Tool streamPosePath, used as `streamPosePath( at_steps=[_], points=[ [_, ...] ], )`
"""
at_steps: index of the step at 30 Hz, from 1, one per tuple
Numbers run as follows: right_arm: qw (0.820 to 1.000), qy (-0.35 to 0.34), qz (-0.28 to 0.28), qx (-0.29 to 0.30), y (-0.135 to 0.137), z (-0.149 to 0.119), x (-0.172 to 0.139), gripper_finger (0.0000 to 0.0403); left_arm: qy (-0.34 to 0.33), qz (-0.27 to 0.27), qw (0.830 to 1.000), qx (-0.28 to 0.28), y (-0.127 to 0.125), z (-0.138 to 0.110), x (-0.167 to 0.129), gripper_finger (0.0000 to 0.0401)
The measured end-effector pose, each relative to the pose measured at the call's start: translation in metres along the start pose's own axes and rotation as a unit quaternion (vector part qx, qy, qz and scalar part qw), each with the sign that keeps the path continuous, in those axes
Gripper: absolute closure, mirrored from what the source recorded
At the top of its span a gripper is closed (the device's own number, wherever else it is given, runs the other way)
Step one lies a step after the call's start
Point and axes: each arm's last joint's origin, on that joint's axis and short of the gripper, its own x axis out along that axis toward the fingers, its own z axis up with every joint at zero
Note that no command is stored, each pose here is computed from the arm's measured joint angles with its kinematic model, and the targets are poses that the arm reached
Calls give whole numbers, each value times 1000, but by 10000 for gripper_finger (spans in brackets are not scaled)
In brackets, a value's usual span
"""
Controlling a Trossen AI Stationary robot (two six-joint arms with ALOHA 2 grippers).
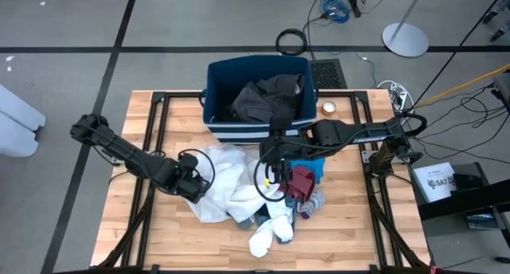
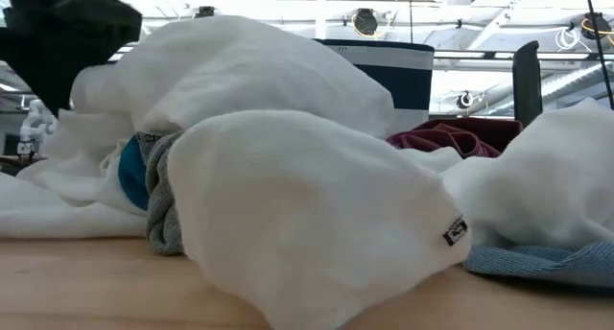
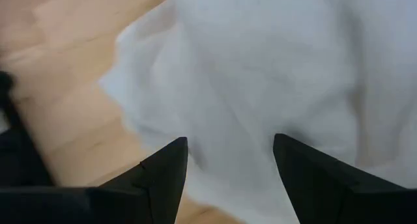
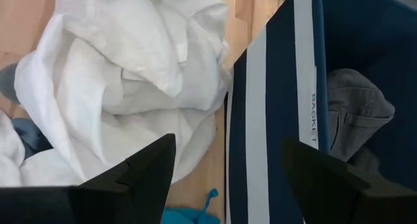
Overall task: Sort clothes
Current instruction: Put the white polo shirt into the blue laundry organizer
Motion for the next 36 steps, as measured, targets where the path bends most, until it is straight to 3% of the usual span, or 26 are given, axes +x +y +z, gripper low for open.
streamPosePath(
  at_steps=[3,12,18,24,36],
  points=[
    [1000,0,0,-10,0,0,0,140,-31,-22,999,-20,-4,0,-1,164],
    [999,21,16,-26,1,-5,0,140,-68,-15,995,-74,2,1,-4,164],
    [997,16,55,-44,3,-4,0,140,-90,-32,984,-148,3,3,-7,164],
    [995,31,59,-75,4,-8,-1,140,-89,-34,972,-216,-6,-4,2,164],
    [988,27,85,-129,6,-8,-1,140,-102,54,947,-299,-34,-30,56,164]
  ],
)
